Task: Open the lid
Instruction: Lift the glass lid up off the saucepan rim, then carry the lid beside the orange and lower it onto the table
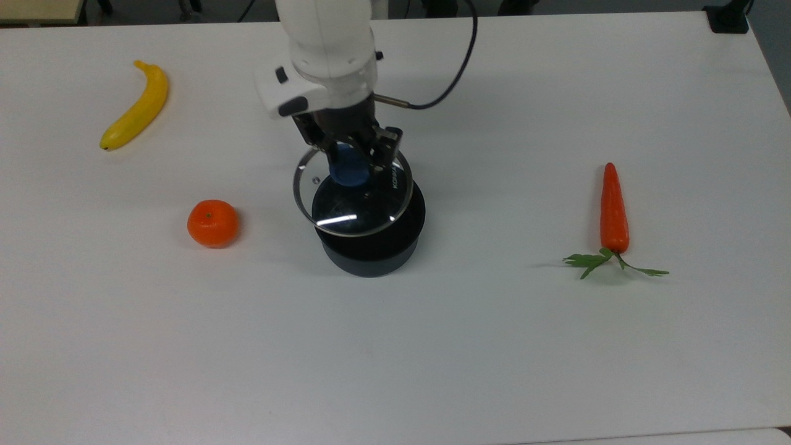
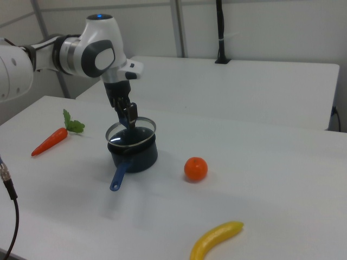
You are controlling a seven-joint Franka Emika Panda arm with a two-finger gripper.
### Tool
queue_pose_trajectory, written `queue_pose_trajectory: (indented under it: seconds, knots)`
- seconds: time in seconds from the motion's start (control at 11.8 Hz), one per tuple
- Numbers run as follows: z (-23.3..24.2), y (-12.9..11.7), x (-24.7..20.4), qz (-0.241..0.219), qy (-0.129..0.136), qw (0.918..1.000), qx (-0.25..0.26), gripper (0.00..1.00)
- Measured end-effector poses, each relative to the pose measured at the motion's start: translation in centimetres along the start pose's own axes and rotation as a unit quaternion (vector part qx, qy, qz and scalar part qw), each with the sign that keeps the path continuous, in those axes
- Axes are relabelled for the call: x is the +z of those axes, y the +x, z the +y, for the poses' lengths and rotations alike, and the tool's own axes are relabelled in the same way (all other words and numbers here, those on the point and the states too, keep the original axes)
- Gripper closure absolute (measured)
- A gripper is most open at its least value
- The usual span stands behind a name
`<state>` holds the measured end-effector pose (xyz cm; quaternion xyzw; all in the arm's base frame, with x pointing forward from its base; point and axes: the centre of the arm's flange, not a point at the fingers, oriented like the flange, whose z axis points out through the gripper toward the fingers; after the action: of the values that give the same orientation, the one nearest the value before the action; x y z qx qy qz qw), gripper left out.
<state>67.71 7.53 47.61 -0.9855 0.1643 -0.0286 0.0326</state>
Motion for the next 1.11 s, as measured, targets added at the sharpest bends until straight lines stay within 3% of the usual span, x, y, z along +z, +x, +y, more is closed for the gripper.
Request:
queue_pose_trajectory:
  seconds: [0.43,0.6,0.94,1.11]
  knots:
    - [9.7,0.4,-2.1,-0.047,-0.016,0.9986,0.018,0.38]
    - [16.2,0.7,-2.2,-0.055,-0.014,0.9978,0.033,0.38]
    - [24.1,-0.8,1.1,-0.039,-0.008,0.9988,0.031,0.38]
    - [25.5,-1.8,2.6,-0.043,-0.007,0.9988,0.024,0.38]
